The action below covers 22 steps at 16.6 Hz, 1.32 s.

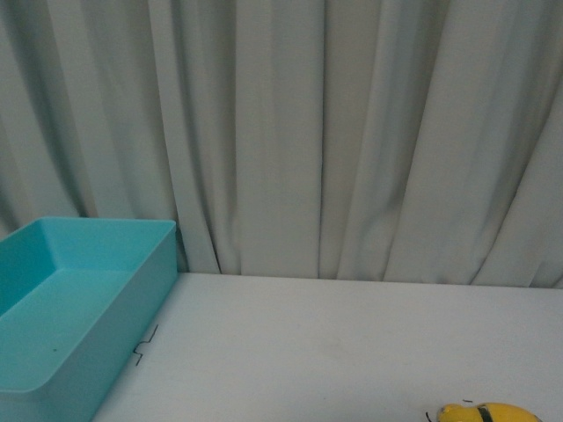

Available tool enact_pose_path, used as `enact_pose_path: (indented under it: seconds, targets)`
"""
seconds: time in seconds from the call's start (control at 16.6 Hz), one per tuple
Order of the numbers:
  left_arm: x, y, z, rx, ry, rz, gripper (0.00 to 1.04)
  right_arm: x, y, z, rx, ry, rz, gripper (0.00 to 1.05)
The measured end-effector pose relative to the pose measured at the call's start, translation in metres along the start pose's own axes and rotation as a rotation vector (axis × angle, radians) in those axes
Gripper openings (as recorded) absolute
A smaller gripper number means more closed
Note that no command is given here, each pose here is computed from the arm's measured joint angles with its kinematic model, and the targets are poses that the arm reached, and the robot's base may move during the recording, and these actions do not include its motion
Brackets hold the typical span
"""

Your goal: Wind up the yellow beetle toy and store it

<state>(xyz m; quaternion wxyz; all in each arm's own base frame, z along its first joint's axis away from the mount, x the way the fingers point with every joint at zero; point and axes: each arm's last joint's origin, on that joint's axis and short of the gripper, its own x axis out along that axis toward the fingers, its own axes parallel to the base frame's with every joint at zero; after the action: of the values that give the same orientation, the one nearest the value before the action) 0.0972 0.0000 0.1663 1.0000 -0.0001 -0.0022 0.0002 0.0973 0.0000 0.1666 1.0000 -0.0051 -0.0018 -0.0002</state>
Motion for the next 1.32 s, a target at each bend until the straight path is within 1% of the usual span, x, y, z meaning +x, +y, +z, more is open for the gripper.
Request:
enact_pose_path:
  seconds: [0.12,0.18,0.24,0.36,0.66,0.72,0.78,0.9,0.96,1.08,1.14,1.32]
  targets:
    - [0.0,0.0,0.0,0.0,0.0,0.0,0.98,0.0,0.0,0.0,0.0,0.0,0.0,0.98]
    - [0.0,0.0,0.0,0.0,0.0,0.0,0.98,0.005,-0.006,-0.002,0.052,0.092,-0.055,0.98]
    - [0.0,0.0,0.0,0.0,0.0,0.0,0.98,0.017,-0.025,0.014,0.077,0.033,-0.083,0.98]
    - [0.0,0.0,0.0,0.0,0.0,0.0,0.98,0.028,-0.047,0.028,0.059,-0.02,-0.09,0.98]
    - [0.0,0.0,0.0,0.0,0.0,0.0,0.98,0.057,-0.113,0.055,-0.098,-0.078,-0.132,0.98]
    - [0.0,0.0,0.0,0.0,0.0,0.0,0.98,0.077,-0.121,0.062,-0.142,-0.06,-0.054,0.98]
    - [0.0,0.0,0.0,0.0,0.0,0.0,0.98,0.094,-0.12,0.066,-0.165,-0.038,0.026,0.98]
    - [0.0,0.0,0.0,0.0,0.0,0.0,0.98,0.131,-0.105,0.073,-0.244,-0.015,0.247,0.98]
    - [0.0,0.0,0.0,0.0,0.0,0.0,0.98,0.148,-0.097,0.075,-0.281,-0.002,0.333,0.98]
    - [0.0,0.0,0.0,0.0,0.0,0.0,0.98,0.177,-0.081,0.069,-0.316,0.07,0.489,0.98]
    - [0.0,0.0,0.0,0.0,0.0,0.0,0.98,0.189,-0.074,0.064,-0.337,0.107,0.549,0.98]
    - [0.0,0.0,0.0,0.0,0.0,0.0,0.98,0.218,-0.051,0.048,-0.412,0.225,0.777,0.98]
